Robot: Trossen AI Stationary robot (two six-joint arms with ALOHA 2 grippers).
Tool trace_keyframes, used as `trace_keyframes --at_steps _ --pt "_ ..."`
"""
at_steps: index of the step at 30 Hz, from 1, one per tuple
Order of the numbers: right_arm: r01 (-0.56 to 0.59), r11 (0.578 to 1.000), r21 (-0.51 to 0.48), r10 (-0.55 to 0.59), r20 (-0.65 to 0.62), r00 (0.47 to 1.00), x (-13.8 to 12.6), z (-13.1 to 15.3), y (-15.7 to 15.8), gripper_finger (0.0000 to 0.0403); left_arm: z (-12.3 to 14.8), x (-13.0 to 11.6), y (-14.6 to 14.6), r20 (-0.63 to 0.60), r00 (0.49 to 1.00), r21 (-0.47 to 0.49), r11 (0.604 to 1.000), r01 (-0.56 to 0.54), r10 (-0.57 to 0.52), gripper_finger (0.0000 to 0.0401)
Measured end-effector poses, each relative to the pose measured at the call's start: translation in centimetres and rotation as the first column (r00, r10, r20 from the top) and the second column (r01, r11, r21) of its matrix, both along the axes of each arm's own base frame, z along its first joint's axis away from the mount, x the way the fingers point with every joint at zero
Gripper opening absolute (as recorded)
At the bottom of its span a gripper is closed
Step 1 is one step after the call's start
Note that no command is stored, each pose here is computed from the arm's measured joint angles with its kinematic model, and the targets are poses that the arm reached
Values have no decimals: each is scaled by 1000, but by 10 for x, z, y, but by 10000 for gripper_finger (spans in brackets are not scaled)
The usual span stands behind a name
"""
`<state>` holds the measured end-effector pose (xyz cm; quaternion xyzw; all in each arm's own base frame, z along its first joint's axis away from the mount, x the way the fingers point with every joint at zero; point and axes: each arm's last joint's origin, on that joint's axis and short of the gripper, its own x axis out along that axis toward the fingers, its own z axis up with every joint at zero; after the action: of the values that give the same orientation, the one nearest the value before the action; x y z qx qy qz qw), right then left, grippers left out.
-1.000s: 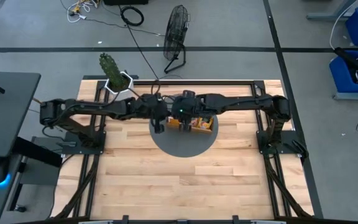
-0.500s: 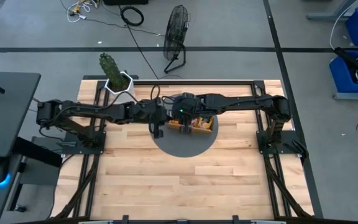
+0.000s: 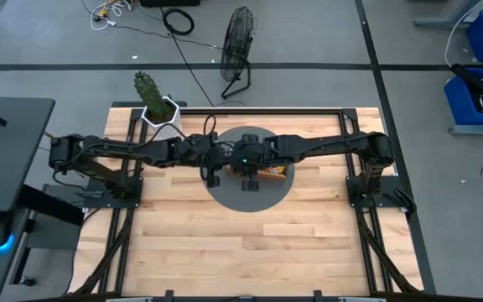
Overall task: Pick & Place Tea
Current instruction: Put the orange tea bag into the middle section of the wooden organizer
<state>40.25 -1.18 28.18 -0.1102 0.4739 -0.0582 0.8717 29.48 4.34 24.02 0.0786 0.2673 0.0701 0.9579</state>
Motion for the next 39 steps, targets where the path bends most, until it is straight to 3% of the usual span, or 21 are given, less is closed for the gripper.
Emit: trace_keyframes --at_steps 3,9,12,16,22,28,39 --pt "30 1000 7 -30 -5 1000 -1 0 -2 13 0 0 0 3 1000 -16 1000 1 -1 2" --pt "116 993 26 -114 -59 992 -7 -4 -6 3 3 2 1 47 999 -27 999 27 -25 27" --pt "115 993 26 -113 -57 992 -7 -6 -7 2 -4 0 1 101 992 -48 996 74 -69 46" --pt "115 993 14 -113 -73 991 -16 -16 -8 1 -16 -9 2 175 984 -59 997 49 -38 59" --pt "115 992 55 -118 72 990 -50 -14 -12 1 -31 -31 -1 257 966 -60 997 47 -30 60" --pt "123 988 97 -142 212 967 -87 -30 -17 0 -44 -52 -5 343 939 -75 996 56 -26 60" --pt "94 995 33 -99 267 959 -101 -70 -28 0 -70 -84 -11 426 904 -150 985 87 -15 60"
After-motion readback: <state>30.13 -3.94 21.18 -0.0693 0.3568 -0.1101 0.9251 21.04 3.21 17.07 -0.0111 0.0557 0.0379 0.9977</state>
